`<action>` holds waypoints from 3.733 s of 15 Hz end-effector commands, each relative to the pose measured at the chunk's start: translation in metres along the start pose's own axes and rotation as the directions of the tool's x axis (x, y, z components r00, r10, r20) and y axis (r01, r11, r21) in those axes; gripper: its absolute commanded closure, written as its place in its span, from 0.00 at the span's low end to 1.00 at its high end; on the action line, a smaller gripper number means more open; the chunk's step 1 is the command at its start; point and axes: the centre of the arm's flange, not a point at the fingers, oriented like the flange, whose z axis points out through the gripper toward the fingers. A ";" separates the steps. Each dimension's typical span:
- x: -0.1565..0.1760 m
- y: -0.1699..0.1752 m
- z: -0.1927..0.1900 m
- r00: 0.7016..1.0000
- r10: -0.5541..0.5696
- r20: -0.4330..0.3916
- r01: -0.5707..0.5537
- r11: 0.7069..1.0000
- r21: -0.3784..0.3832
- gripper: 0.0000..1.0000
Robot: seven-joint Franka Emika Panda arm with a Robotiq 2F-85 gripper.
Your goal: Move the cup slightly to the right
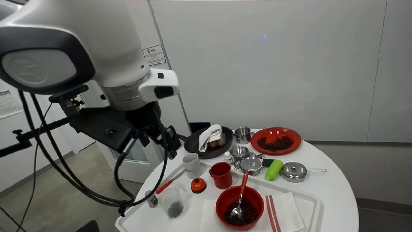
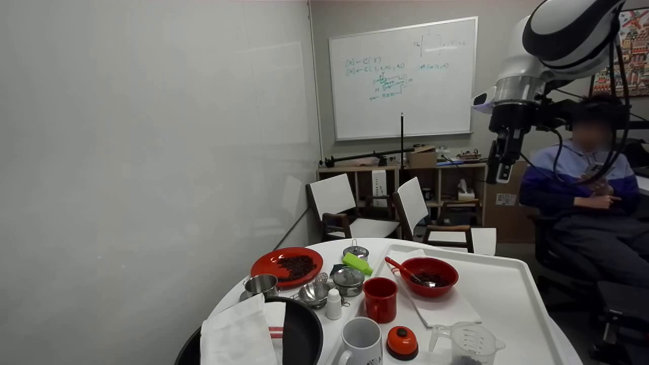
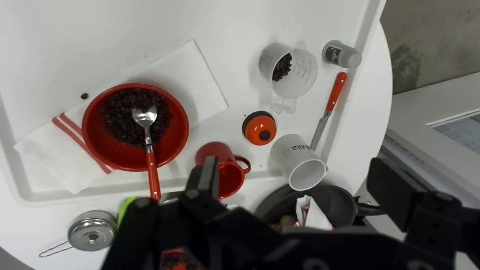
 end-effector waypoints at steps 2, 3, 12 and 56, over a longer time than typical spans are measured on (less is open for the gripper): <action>0.034 -0.016 0.034 0.996 0.059 0.066 -0.055 0.997 -0.059 0.00; 0.042 -0.021 0.047 0.995 0.059 0.086 -0.054 0.997 -0.061 0.00; 0.104 -0.083 0.218 0.925 -0.106 0.365 0.136 0.989 -0.059 0.00; 0.120 -0.114 0.349 0.876 0.036 0.482 0.112 0.955 -0.274 0.72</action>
